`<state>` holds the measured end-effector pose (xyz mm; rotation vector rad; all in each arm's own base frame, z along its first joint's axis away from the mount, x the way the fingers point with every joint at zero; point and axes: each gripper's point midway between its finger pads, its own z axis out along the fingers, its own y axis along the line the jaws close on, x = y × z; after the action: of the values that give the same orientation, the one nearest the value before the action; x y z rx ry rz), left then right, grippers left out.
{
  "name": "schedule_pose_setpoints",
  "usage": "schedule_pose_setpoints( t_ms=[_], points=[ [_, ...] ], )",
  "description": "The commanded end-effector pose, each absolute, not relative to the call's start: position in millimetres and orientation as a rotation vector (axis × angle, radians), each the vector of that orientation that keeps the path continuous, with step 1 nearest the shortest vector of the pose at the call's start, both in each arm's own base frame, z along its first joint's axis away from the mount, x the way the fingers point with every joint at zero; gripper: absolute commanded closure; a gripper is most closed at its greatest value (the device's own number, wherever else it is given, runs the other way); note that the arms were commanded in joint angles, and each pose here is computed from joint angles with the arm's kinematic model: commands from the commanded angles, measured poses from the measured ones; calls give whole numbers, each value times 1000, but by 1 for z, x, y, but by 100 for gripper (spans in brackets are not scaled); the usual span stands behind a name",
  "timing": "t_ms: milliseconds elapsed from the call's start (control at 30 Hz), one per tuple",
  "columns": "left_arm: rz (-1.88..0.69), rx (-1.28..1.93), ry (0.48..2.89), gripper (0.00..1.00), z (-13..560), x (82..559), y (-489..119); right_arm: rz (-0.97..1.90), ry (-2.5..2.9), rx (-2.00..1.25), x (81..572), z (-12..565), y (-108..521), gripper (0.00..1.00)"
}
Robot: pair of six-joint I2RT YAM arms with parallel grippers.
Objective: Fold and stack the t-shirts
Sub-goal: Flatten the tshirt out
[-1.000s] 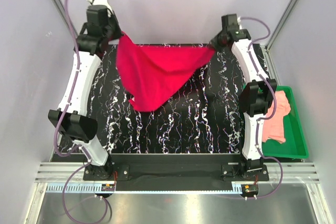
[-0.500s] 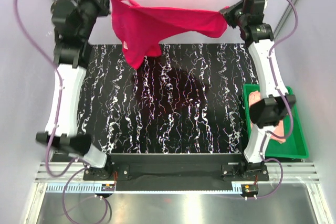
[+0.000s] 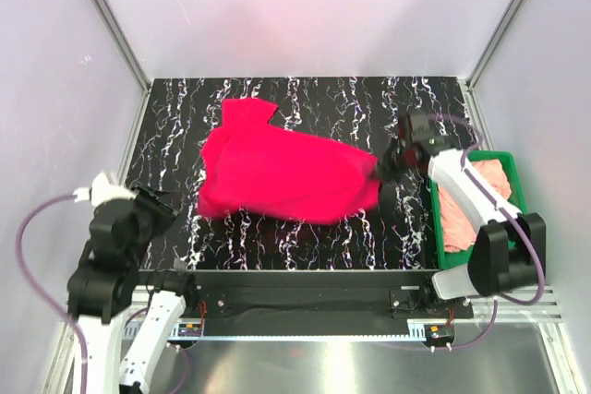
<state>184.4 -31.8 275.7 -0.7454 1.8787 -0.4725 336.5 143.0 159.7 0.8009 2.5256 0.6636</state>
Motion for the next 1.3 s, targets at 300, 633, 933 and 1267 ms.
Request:
schedule_pose_setpoints(
  t_ms=[300,633,933,1267],
  points=[
    [-363,-615,1986,9,283,168,-26,516,2731,542,279,125,130,41],
    [-462,-284,2452,34,177,291,-98,246,2657,775,341,77,110,48],
    [-302,-354,2648,35,87,361,-103,44,2673,785,369,32,85,58],
    [-182,-312,2435,36,138,435,-77,-11,2678,731,396,50,68,52]
  ],
)
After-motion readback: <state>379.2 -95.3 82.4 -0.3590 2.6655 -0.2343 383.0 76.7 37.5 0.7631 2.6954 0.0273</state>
